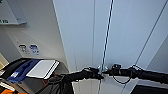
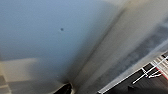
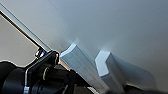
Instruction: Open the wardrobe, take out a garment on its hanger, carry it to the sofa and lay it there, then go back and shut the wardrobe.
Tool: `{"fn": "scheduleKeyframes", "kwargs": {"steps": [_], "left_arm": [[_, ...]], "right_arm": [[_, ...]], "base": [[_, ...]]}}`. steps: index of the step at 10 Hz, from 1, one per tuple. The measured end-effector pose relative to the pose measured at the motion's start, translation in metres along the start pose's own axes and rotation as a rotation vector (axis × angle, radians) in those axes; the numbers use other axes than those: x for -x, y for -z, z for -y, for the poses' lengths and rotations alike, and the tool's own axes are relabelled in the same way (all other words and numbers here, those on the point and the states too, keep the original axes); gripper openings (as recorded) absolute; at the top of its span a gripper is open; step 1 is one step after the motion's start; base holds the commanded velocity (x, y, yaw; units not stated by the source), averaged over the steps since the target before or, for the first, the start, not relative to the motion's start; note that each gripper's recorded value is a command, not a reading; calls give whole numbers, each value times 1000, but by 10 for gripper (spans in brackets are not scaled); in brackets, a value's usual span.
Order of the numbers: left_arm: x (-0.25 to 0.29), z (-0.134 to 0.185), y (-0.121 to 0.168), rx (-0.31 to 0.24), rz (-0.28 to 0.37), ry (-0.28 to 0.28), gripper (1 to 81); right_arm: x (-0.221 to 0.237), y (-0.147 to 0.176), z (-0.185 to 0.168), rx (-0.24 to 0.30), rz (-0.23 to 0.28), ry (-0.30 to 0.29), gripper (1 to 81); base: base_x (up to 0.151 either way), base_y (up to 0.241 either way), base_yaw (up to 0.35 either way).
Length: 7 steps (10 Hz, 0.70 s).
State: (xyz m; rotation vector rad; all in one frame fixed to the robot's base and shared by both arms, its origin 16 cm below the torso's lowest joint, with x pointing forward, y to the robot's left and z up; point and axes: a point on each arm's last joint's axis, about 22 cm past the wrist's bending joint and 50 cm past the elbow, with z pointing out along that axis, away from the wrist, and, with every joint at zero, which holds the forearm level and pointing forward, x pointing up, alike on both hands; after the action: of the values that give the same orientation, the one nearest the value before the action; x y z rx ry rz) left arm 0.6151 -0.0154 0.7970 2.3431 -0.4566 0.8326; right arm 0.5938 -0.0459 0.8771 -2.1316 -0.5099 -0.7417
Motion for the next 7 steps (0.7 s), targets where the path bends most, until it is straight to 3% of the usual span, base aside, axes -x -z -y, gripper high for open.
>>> {"fn": "scheduleKeyframes", "kwargs": {"steps": [2, 4, 7], "left_arm": [[11, 20, -1, -45, 10, -11, 811], [14, 25, -1, -54, 16, -19, 811], [9, -11, 1, 25, 1, -71, 811]], "right_arm": [[0, 0, 1, -2, 0, -7, 811], [2, 0, 1, -5, 0, -5, 811], [6, -1, 4, -24, -31, -1, 811]], "base": [[0, 0, 0], [0, 0, 0], [0, 0, 0]]}}
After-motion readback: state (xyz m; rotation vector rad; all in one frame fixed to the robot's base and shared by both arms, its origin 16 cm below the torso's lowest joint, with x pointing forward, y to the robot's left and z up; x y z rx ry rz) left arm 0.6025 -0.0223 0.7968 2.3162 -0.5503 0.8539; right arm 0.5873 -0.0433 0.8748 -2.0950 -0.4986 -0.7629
